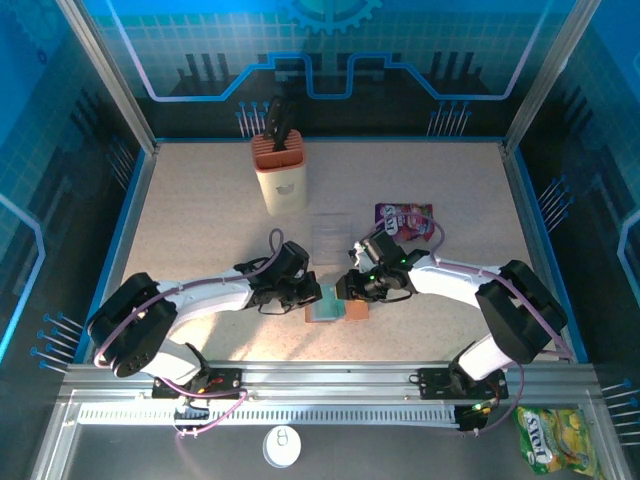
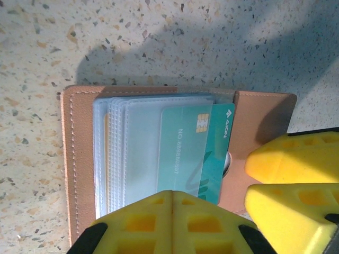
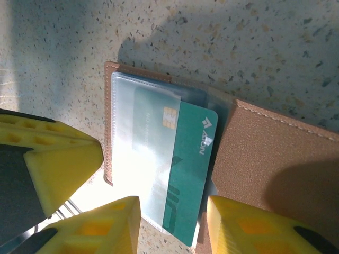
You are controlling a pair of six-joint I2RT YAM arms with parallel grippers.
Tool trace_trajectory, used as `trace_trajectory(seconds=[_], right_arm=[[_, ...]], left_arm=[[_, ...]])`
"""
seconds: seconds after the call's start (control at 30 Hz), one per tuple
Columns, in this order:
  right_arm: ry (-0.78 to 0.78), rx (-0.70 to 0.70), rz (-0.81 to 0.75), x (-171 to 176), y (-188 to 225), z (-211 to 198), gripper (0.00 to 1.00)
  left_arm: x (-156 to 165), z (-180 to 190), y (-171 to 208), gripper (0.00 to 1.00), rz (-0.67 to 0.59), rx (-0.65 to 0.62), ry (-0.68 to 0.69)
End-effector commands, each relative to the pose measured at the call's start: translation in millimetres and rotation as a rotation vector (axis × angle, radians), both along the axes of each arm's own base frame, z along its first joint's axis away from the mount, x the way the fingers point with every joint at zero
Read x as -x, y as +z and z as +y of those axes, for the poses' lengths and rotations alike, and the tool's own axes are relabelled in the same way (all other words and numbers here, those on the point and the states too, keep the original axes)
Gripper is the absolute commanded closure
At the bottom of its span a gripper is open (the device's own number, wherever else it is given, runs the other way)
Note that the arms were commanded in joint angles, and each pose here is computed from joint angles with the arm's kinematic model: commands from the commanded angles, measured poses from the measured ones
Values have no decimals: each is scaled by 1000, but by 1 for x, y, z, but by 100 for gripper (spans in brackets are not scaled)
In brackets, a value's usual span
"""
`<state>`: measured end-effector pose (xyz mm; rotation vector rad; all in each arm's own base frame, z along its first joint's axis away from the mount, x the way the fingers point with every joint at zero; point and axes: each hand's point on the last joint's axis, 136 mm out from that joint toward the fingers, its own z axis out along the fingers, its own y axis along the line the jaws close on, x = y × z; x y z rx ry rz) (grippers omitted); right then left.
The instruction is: Take the credit cards out of the card holder
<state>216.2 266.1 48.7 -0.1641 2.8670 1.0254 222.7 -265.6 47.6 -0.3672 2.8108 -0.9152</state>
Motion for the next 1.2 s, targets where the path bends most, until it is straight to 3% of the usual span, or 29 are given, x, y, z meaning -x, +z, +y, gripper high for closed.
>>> trace_trajectory(seconds=[0.0, 0.43, 0.7, 1.17], right_arm=[[-7, -34, 11, 1, 3, 0, 63], [-22, -25, 72, 7, -12, -5, 67], [-18, -35, 91, 5, -16, -1, 69], [-20, -112, 126, 9, -21, 7, 78]], left_arm=[[0, -10, 4, 94, 12, 22, -10], [8, -16, -8, 95, 55, 30, -19], [15, 2, -21, 97, 78, -63, 12], [19, 10, -32, 97, 85, -103, 10]])
